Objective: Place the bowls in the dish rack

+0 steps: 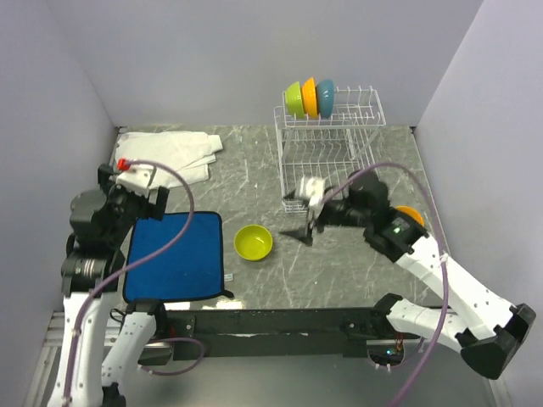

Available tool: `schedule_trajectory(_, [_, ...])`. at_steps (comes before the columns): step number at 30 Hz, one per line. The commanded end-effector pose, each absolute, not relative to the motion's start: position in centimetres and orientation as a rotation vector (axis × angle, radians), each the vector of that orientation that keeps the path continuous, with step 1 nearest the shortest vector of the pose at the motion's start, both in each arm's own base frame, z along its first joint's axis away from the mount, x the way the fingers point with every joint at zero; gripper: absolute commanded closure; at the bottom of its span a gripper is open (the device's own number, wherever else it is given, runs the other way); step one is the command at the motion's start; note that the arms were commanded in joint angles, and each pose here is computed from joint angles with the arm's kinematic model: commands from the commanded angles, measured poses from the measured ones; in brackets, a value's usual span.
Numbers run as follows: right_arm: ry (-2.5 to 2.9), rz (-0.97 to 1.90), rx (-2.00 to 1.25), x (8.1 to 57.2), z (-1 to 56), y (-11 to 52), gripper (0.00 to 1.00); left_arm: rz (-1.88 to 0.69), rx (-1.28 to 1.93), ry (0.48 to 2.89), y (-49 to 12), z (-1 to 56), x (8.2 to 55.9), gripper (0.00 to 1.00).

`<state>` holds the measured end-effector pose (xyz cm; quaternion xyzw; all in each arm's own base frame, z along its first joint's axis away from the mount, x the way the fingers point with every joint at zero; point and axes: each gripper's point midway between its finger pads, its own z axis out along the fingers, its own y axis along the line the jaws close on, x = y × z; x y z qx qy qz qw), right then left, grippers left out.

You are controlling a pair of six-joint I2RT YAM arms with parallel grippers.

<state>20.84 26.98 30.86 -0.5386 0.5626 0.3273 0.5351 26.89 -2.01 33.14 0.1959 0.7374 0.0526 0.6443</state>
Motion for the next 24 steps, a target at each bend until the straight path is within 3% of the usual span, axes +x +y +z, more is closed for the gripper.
schedule_trajectory(1, [1.356,0.635,-1.660,17.5,20.9,27.5,0.13,0.053,0.382,1.782,-1.9,30.1,24.0,0.03])
schedule_trajectory(5, [1.261,0.495,-1.929,14.0,15.0,28.7,0.17,-0.003,0.331,1.836,-1.7,28.2,23.1,0.03])
schedule_trajectory(11, [1.193,0.385,-2.084,14.3,11.4,29.7,0.37,-0.080,0.083,1.934,-0.4,28.1,26.1,0.03])
schedule_trajectory(24, [1.185,0.418,-2.132,15.5,10.0,33.2,0.45,-0.099,0.050,1.880,-0.2,27.2,24.5,0.03])
